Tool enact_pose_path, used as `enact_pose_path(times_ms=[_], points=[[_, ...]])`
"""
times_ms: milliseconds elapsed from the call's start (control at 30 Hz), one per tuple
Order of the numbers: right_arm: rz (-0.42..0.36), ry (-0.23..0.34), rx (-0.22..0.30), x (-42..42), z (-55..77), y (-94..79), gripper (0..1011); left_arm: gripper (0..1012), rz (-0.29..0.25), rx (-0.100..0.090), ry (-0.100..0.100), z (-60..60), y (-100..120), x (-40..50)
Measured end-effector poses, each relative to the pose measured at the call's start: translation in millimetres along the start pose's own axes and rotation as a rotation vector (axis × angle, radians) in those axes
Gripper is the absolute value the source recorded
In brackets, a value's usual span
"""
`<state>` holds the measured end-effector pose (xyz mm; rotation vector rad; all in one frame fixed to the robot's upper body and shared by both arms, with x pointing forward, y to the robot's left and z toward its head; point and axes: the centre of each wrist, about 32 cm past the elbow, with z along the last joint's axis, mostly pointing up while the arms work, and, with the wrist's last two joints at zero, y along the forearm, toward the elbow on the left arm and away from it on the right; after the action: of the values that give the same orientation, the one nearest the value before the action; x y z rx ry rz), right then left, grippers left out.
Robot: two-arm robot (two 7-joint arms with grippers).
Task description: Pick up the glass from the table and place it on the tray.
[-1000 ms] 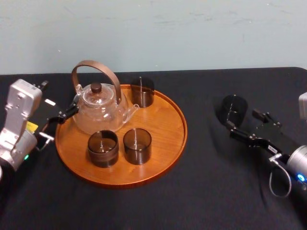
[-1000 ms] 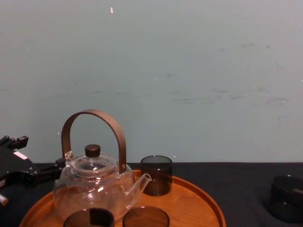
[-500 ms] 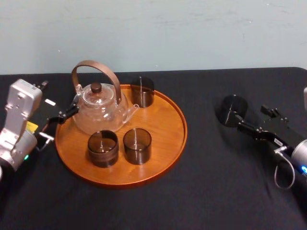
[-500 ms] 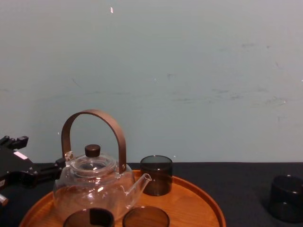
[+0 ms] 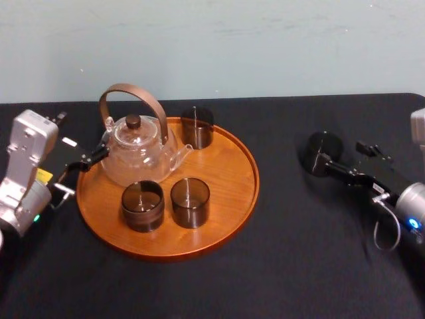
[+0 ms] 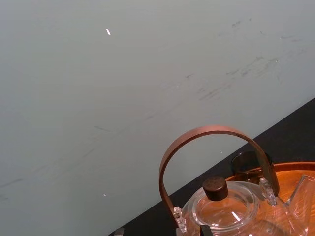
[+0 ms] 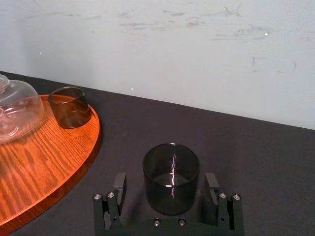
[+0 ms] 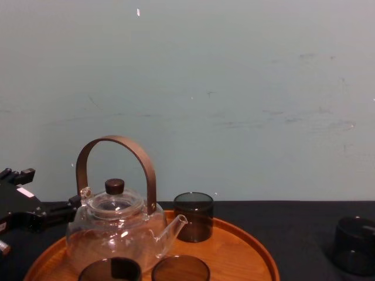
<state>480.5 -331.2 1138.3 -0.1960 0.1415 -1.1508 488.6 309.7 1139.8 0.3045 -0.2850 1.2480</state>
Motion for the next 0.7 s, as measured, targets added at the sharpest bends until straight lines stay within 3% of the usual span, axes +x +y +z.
enact_pose_path(times_ms=[700], points=[[0.007, 0.012, -0.037, 9.0, -1.7, 31.4, 1002, 1001, 0.000, 0.000, 0.000, 0.0, 0.0, 0.0]])
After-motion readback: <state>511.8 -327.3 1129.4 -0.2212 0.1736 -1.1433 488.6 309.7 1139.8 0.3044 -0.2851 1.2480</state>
